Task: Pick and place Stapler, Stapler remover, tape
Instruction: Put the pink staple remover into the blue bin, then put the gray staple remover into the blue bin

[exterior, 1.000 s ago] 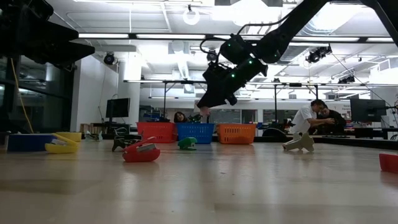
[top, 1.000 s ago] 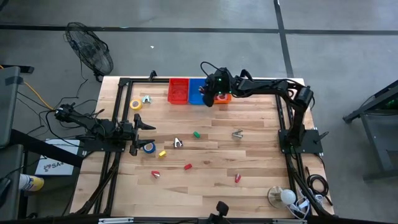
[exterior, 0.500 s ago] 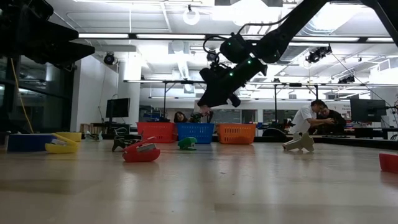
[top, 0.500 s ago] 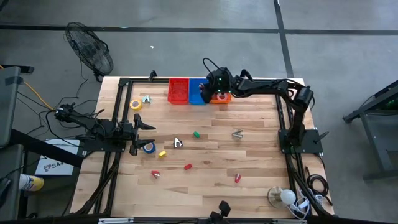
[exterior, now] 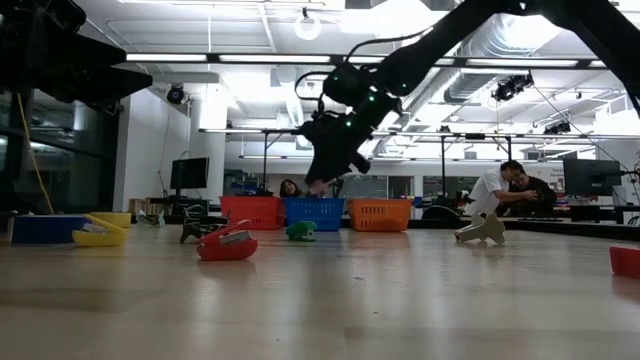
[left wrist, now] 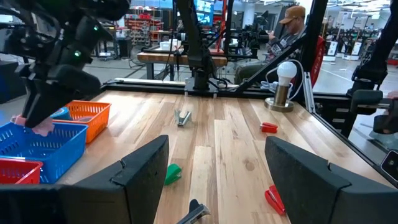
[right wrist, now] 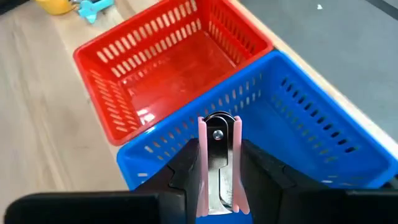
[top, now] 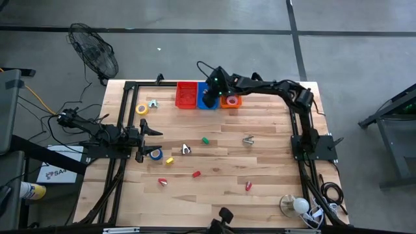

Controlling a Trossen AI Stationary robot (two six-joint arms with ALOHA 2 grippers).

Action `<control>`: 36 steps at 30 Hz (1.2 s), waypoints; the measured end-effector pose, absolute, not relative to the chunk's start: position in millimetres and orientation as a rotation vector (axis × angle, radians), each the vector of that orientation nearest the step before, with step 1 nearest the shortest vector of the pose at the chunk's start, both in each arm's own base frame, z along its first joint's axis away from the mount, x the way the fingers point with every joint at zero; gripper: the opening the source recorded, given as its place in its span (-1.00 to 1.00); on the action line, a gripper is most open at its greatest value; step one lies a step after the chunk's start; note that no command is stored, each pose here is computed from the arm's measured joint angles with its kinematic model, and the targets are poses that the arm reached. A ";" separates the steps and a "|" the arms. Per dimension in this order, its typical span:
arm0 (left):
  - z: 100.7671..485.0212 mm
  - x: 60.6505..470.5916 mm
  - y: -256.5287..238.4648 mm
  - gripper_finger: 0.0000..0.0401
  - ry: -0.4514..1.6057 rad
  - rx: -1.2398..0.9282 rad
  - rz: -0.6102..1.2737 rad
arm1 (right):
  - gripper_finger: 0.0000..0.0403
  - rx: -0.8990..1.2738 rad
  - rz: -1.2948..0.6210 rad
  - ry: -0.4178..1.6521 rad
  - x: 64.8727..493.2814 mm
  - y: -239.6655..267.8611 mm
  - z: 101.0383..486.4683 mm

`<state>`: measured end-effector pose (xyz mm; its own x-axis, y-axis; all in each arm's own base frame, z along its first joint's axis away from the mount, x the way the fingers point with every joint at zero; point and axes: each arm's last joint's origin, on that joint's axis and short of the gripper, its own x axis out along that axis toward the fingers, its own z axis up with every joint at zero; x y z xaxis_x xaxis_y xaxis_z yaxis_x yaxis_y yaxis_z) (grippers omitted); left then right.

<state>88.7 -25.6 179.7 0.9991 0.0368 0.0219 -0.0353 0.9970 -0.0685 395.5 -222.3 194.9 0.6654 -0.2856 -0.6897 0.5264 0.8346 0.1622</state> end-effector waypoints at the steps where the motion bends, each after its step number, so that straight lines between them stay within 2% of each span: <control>1: 179.7 88.7 -25.6 0.31 -0.023 -0.068 0.036 | -0.56 0.364 -0.470 0.719 395.4 -222.8 196.8; 16: 179.7 88.7 -25.6 0.31 -0.023 -0.068 0.037 | -0.50 0.306 -0.450 0.854 387.0 -218.0 184.4; 28: 179.9 88.7 -25.6 0.31 -0.024 -0.068 0.037 | -0.09 0.293 -0.430 0.853 388.7 -215.3 184.6; 36: 179.7 88.7 -25.6 0.31 -0.023 -0.068 0.037 | 0.01 0.302 -0.417 0.868 389.0 -215.1 190.3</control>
<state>88.7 -25.6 179.7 0.9991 0.0373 0.0221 -0.0357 0.9970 -0.0686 389.0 -215.1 190.3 0.5747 -0.2291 -0.7857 0.4699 0.8783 0.0877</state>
